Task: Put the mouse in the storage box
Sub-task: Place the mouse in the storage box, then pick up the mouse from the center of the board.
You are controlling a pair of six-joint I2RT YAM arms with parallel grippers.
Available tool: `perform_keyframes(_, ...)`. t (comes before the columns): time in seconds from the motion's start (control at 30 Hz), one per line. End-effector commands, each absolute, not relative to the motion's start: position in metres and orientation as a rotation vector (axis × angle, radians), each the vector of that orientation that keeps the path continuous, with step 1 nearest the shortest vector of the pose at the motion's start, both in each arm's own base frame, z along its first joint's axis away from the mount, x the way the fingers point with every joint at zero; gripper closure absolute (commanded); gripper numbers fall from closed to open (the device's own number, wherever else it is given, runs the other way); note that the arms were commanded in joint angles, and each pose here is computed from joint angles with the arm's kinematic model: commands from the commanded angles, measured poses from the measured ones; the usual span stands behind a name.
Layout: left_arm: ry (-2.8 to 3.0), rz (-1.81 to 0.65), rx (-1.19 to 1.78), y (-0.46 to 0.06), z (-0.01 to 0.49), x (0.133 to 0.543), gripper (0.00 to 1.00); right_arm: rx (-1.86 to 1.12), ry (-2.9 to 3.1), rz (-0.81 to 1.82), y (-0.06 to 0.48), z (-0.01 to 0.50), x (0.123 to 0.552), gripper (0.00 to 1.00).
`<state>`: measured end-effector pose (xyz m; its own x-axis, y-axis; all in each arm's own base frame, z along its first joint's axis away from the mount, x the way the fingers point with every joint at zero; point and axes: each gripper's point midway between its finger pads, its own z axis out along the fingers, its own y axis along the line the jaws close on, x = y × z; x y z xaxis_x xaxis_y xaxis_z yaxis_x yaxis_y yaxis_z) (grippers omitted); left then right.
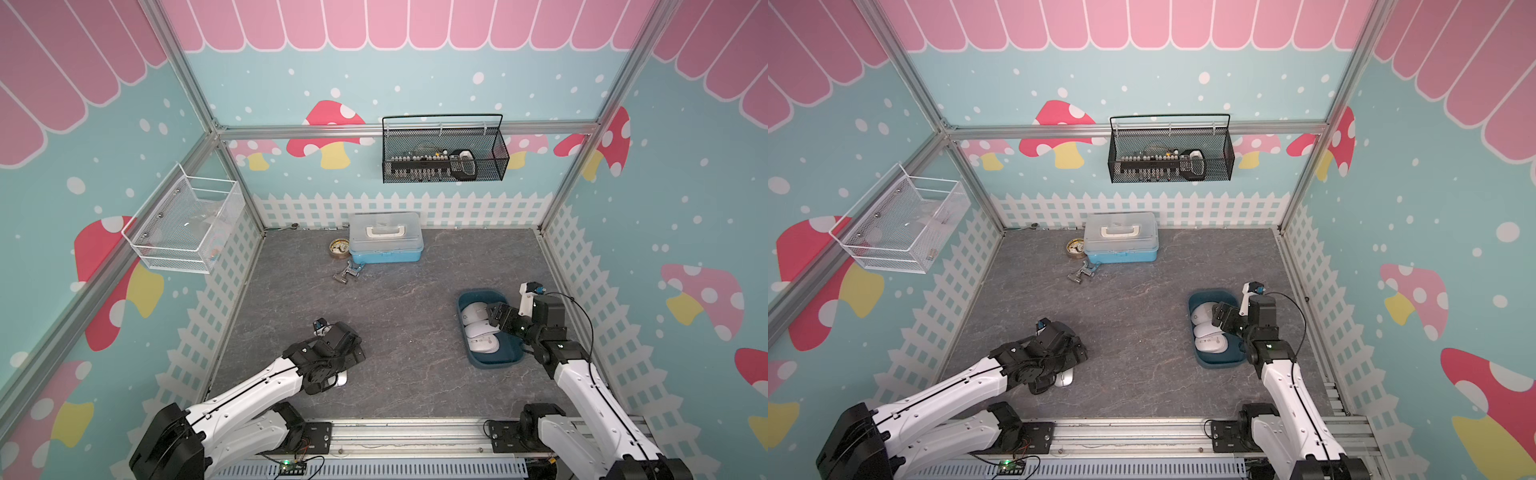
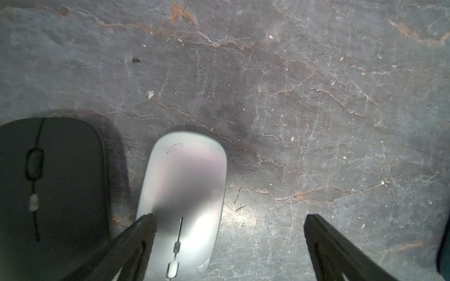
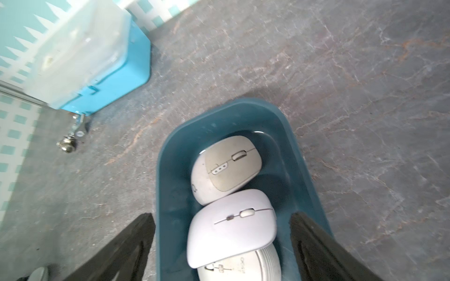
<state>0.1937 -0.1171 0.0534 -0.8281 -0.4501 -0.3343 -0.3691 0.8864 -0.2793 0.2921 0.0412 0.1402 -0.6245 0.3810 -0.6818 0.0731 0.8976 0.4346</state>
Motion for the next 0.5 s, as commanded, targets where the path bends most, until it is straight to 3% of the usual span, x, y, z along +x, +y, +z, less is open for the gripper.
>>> perform_keyframes(0.0,2.656,-0.23,-0.634,-0.111,0.055,0.197,0.01,0.313,2.185,0.554,0.051,0.145,0.29,0.08)
perform_keyframes(0.47,2.719,-0.039,-0.606,-0.1,0.034,0.203,0.03,0.293,2.224,0.583,0.056,0.131,0.286,0.08)
